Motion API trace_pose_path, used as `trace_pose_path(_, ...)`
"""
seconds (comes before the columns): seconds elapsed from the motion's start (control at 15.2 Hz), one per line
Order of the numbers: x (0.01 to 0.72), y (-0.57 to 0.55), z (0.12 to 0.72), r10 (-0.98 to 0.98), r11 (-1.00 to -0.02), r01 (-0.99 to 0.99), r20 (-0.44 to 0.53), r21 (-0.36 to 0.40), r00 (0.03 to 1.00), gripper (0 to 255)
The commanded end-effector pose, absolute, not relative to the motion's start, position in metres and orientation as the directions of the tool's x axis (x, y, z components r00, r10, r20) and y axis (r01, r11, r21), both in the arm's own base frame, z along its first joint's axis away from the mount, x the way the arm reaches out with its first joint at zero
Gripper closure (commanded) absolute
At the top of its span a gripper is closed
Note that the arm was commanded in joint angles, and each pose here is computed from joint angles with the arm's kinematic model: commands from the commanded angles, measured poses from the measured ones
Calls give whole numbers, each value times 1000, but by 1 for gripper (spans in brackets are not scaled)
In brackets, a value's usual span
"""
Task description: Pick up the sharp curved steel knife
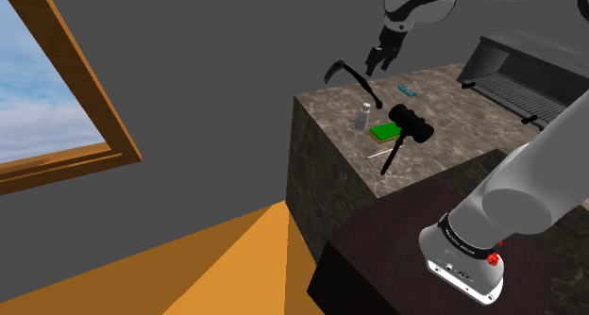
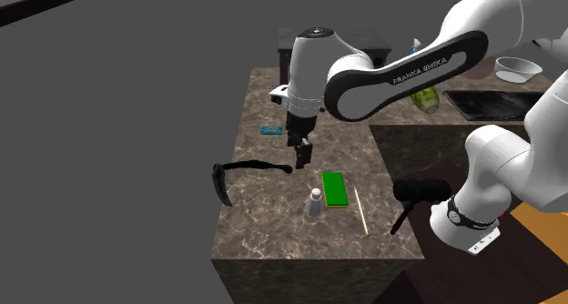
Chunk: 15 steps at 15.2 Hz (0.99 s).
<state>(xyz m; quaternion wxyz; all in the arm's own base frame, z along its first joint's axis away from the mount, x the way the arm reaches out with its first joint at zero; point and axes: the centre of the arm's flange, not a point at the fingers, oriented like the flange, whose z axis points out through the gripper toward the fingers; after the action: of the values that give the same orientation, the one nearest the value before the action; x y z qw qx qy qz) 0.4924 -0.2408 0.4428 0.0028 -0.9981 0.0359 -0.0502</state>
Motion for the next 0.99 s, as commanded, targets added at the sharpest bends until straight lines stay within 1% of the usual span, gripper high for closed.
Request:
trace_pose_path(0.0, 509, -258, 431, -61, -998, -62, 103, 5, 993, 0)
trace_pose_path(0.73, 597, -345, 369, -9, -997, -18, 118, 74, 993, 0)
trace_pose_path(0.92, 597, -345, 358, -8, -997, -17, 118, 74, 993, 0)
